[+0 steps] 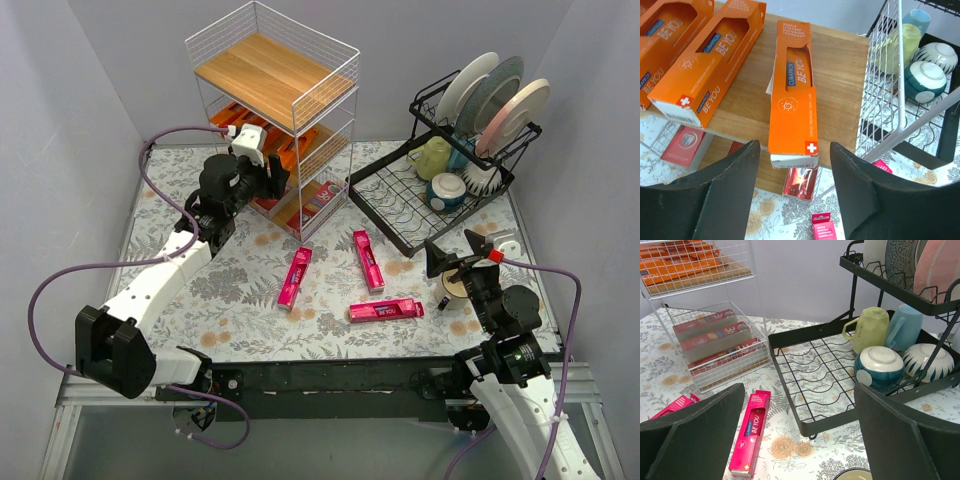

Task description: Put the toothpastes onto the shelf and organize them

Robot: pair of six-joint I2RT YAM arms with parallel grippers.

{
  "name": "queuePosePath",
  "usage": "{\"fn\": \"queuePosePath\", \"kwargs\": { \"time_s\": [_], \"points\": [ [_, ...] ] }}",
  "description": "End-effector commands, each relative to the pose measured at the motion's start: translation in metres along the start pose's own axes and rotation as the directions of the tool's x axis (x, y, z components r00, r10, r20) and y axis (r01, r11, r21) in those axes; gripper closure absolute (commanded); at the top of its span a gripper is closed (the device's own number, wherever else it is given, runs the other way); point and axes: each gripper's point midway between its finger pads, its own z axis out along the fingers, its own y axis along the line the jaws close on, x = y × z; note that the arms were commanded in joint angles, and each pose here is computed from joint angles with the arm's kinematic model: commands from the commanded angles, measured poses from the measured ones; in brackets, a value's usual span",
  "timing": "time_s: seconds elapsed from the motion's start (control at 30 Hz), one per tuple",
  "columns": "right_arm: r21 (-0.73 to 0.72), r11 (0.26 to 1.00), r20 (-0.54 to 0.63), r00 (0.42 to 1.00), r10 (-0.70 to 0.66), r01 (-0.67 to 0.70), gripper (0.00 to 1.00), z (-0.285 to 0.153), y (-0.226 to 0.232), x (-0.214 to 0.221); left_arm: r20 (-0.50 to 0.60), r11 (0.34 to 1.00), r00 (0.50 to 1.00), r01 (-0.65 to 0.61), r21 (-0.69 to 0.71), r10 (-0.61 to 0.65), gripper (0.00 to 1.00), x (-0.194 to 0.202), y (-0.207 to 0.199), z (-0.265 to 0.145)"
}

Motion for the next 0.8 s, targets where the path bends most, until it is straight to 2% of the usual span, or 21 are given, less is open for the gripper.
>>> {"fn": "queuePosePath", "kwargs": {
  "time_s": [0.0, 0.17, 0.4, 0.77],
  "points": [
    [-0.008, 1.000, 0.054, 0.999, 0.006, -0.006, 0.01, 0.001, 0.002, -0.015, 0.040, 0.999, 0.998, -0.040, 0.021, 0.039, 0.45, -0.008, -0.001, 0.006],
    [-0.011, 1.000, 0.062, 0.998, 0.011, -0.011, 0.01, 0.001, 0.003, -0.015, 0.046, 0.998, 0.998, -0.054, 0.032, 0.053, 0.53, -0.011, 0.003, 0.010],
    [-0.006, 1.000, 0.068, 0.998, 0.008, -0.008, 0.01, 0.000, 0.002, -0.018, 0.049, 0.995, 0.996, -0.075, 0.060, 0.072, 0.58, -0.017, 0.010, 0.016],
    [-0.006, 1.000, 0.064, 0.998, 0.002, -0.002, 0.01, 0.000, 0.002, -0.018, 0.013, 0.985, 0.998, -0.069, 0.161, 0.068, 0.61, -0.015, 0.015, 0.024]
  ]
}}
